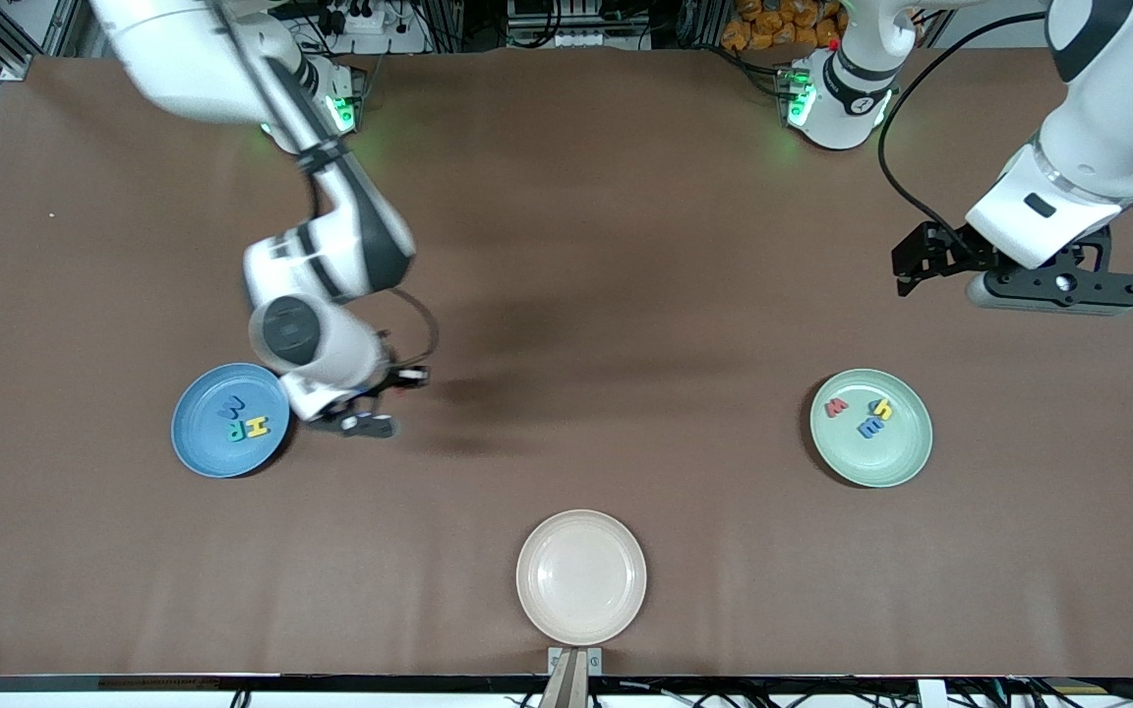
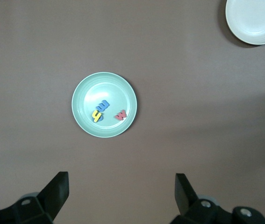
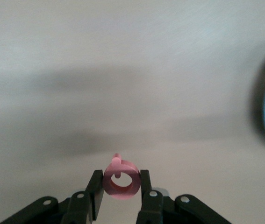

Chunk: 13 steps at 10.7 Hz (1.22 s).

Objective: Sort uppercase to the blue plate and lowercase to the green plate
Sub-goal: 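Carry the Q onto the blue plate and open the right gripper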

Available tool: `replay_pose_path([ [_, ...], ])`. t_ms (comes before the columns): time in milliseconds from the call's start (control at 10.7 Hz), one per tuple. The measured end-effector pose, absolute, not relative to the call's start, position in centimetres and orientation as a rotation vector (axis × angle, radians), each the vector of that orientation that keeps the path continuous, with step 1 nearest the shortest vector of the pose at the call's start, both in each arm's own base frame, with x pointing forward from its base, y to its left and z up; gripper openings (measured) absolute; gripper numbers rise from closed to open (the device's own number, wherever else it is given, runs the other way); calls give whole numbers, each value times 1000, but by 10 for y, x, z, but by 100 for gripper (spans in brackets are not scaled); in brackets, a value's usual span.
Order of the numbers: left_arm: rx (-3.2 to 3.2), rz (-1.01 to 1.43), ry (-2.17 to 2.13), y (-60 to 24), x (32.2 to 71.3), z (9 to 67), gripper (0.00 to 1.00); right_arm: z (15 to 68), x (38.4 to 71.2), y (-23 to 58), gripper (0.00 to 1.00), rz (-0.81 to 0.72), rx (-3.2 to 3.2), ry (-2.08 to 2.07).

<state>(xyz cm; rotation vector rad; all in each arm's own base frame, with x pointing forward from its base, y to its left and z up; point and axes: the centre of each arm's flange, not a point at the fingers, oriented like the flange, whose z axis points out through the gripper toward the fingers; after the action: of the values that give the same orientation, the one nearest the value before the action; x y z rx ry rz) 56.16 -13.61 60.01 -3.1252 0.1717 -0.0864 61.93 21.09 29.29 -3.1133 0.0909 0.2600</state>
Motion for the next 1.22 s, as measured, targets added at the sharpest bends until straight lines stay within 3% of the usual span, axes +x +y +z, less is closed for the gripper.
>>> replay_pose_path([
  [374, -3132, -42, 102, -111, 559, 605, 100, 293, 646, 80, 36, 275, -3117, -174],
  [748, -3131, -50, 103, -109, 556, 610, 100, 290, 647, 0, 37, 289, -3125, -329],
  [935, -3130, -41, 103, -109, 554, 612, 100, 281, 642, -17, 56, 317, -3115, -330],
  [1215, -3128, -31, 89, -104, 550, 617, 100, 287, 639, -16, 99, 308, -3113, -334],
])
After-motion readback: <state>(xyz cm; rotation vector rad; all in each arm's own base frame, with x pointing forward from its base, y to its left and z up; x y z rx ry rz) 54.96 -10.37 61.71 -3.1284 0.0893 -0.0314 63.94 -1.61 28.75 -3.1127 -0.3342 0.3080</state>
